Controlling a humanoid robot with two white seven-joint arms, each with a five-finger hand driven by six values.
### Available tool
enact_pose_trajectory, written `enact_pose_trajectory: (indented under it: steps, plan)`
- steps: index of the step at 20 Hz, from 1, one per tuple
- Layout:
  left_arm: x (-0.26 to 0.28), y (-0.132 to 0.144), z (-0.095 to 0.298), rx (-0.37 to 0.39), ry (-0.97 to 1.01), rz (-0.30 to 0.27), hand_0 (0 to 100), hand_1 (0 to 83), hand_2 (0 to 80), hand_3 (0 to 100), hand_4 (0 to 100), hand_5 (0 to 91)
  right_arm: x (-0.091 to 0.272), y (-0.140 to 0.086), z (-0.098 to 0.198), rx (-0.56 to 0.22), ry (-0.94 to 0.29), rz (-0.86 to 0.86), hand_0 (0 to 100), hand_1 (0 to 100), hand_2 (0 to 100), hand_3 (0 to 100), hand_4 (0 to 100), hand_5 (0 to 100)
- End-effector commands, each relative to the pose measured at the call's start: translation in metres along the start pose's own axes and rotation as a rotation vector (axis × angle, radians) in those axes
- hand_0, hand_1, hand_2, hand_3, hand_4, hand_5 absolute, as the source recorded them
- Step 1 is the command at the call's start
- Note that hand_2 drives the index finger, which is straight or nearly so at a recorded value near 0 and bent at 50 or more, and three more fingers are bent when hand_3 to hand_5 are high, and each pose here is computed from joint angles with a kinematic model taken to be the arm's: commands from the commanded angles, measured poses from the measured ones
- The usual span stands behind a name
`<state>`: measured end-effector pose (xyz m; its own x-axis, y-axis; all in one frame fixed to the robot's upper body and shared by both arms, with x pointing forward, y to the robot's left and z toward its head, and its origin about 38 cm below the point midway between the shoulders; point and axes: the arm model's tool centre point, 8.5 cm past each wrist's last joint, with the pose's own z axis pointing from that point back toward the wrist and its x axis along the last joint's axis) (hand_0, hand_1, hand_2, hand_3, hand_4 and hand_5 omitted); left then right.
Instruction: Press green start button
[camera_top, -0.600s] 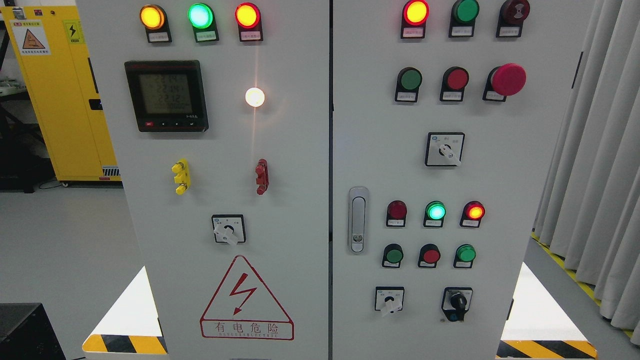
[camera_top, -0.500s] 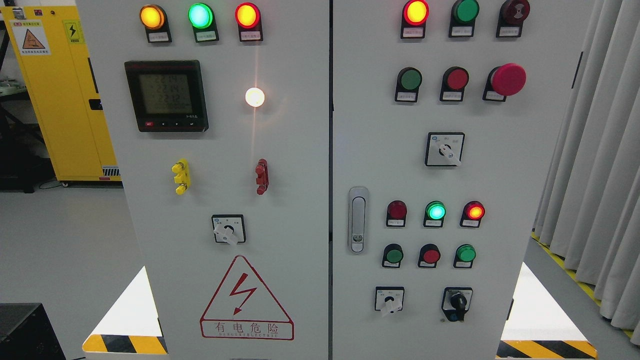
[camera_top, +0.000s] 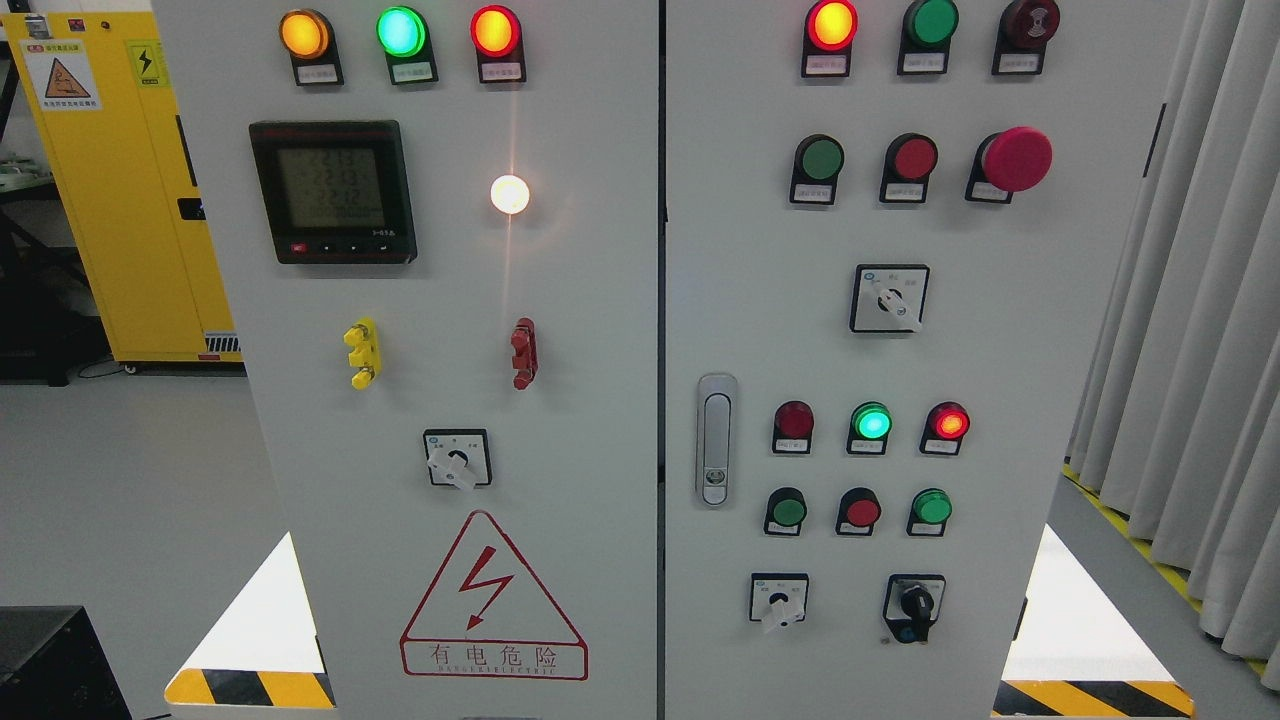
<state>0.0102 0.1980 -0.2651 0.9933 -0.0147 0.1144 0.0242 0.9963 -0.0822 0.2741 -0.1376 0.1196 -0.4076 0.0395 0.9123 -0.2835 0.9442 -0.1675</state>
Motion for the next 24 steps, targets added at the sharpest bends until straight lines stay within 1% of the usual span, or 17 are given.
enact_pose_trajectory:
  steps: [1, 3, 6, 9, 10, 11, 12, 13, 14, 15, 16, 17, 19, 20, 22, 23, 24]
  plan:
    - [0.0, 0.0, 0.0, 0.001, 0.001, 0.001, 12, 55.6, 0.0, 0, 0, 0.0, -0.003, -0.008, -0.007, -0.015, -0.003, 0.022, 56, 62, 0, 0, 0, 0]
    - [0.0, 0.0, 0.0, -0.001, 0.001, 0.001, 12, 55.6, 0.0, 0, 0, 0.0, -0.007, -0.017, -0.012, -0.022, -0.002, 0.059, 54, 61, 0, 1, 0, 0]
    - [0.0, 0.0, 0.0, -0.001, 0.001, 0.001, 12, 55.6, 0.0, 0, 0, 0.0, -0.015, -0.036, -0.022, -0.031, 0.015, 0.211, 49, 62, 0, 2, 0, 0]
    - [0.001, 0.001, 0.0, 0.001, 0.0, -0.002, 12, 55.6, 0.0, 0, 0, 0.0, -0.011, -0.049, -0.03, -0.078, 0.002, 0.323, 44, 64, 0, 3, 0, 0]
    - [0.0, 0.001, 0.0, 0.001, 0.001, -0.001, 12, 55.6, 0.0, 0, 0, 0.0, -0.01, -0.052, -0.033, -0.094, -0.005, 0.359, 42, 67, 0, 6, 3, 2]
    - [0.001, 0.0, 0.0, -0.001, 0.0, -0.001, 12, 55.6, 0.0, 0, 0, 0.0, -0.007, -0.059, -0.037, -0.117, -0.013, 0.415, 46, 70, 0, 13, 16, 10]
    - [0.001, 0.001, 0.0, 0.001, 0.0, 0.0, 12, 55.6, 0.0, 0, 0, 0.0, -0.005, -0.066, -0.04, -0.132, -0.017, 0.48, 47, 71, 0, 14, 18, 12]
    - [0.0, 0.001, 0.0, 0.002, 0.001, 0.0, 12, 55.6, 0.0, 0, 0, 0.0, -0.003, -0.072, -0.042, -0.139, -0.02, 0.544, 47, 71, 0, 17, 23, 16]
    - [0.0, 0.0, 0.0, -0.001, 0.001, -0.001, 12, 55.6, 0.0, 0, 0, 0.0, 0.001, -0.076, -0.047, -0.144, -0.032, 0.604, 45, 74, 0, 33, 44, 32]
    - [0.0, 0.001, 0.0, 0.001, 0.001, 0.0, 12, 55.6, 0.0, 0, 0, 0.0, 0.005, -0.081, -0.052, -0.151, -0.041, 0.656, 47, 74, 0, 36, 49, 37]
    - [0.0, 0.0, 0.0, -0.001, 0.001, 0.001, 12, 55.6, 0.0, 0, 0, 0.0, 0.007, -0.083, -0.055, -0.147, -0.045, 0.702, 47, 75, 0, 49, 63, 57]
    - [0.0, 0.0, 0.0, 0.001, 0.001, 0.001, 12, 55.6, 0.0, 0, 0, 0.0, 0.011, -0.083, -0.059, -0.144, -0.056, 0.74, 48, 79, 0, 62, 79, 75]
    - [0.0, 0.001, 0.0, 0.001, 0.001, 0.0, 12, 55.6, 0.0, 0, 0, 0.0, 0.017, -0.083, -0.067, -0.134, -0.072, 0.814, 49, 80, 0, 70, 83, 80]
    - [0.0, 0.001, 0.0, 0.001, 0.001, 0.0, 12, 55.6, 0.0, 0, 0, 0.0, 0.02, -0.083, -0.072, -0.134, -0.08, 0.847, 50, 83, 0, 79, 88, 87]
    - [0.0, 0.001, 0.0, 0.001, 0.001, 0.0, 12, 55.6, 0.0, 0, 0, 0.0, 0.027, -0.084, -0.08, -0.133, -0.103, 0.897, 50, 84, 0, 81, 89, 89]
    - [0.0, 0.0, 0.0, -0.001, 0.001, -0.001, 12, 55.6, 0.0, 0, 0, 0.0, 0.028, -0.084, -0.082, -0.13, -0.105, 0.921, 50, 84, 0, 85, 91, 93]
    - [0.0, 0.0, 0.0, -0.001, 0.001, 0.001, 12, 55.6, 0.0, 0, 0, 0.0, 0.03, -0.084, -0.085, -0.125, -0.11, 0.944, 50, 85, 0, 85, 91, 94]
